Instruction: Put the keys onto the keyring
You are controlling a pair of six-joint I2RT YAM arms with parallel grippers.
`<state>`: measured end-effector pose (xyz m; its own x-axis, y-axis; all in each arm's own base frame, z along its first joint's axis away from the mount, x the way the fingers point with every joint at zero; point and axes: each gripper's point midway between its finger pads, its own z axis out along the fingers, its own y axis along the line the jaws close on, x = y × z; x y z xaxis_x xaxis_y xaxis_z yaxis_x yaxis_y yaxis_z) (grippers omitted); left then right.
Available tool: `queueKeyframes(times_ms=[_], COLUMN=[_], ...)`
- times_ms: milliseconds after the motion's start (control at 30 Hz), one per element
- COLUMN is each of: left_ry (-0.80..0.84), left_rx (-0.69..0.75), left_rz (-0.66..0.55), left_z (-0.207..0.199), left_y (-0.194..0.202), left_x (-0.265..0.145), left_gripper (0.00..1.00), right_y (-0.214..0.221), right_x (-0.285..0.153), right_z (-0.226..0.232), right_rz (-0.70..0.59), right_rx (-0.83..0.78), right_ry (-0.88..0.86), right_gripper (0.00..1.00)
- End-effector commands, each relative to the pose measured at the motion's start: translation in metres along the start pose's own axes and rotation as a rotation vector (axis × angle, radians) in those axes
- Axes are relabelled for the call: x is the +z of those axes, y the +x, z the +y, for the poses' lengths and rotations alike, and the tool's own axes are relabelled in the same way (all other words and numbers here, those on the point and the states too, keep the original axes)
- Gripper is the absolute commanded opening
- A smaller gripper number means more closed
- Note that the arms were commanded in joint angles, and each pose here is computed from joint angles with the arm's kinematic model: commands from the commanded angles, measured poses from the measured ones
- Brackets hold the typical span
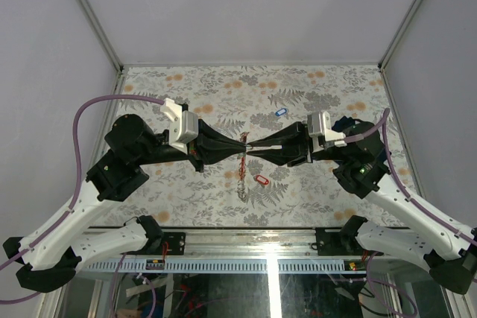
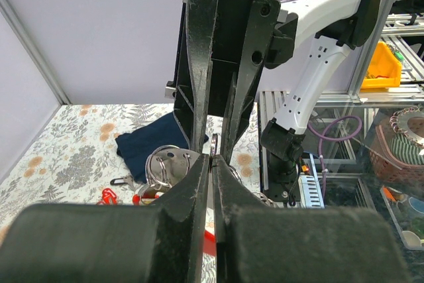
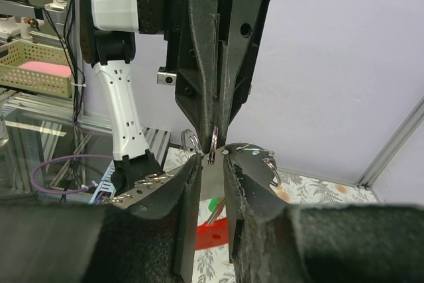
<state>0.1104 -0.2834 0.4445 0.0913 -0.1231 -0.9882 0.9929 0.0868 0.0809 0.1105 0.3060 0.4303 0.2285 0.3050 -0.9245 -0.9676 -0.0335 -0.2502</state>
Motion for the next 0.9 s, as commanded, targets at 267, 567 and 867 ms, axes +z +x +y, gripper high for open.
queueKeyframes(times_ms=[267,567,867], left_ry=[0.002,0.017,0.022], left_rx=[0.05,0.047,0.043], left_rz=[-0.066,-0.064,-0.059], left_z=[-0.0016,-0.0038,-0.0039], left_y=[-0.02,-0.0193,-0.0172], left_x=[-0.0017,-0.0012,0.0], left_gripper=[0.0,0.0,0.0], right_y=[-0.0285,-0.0271,-0.028], right_x=[-0.0027,0.0003,0.0044], right_z=[0.0052,0.0032,0.0024], right_rz=[-0.055,-0.054,-0.06], right_rx=[-0.087,-0.065,-0.06], right_ry=[0.004,0.0,-0.017], right_gripper=[0.26,0.25,0.22])
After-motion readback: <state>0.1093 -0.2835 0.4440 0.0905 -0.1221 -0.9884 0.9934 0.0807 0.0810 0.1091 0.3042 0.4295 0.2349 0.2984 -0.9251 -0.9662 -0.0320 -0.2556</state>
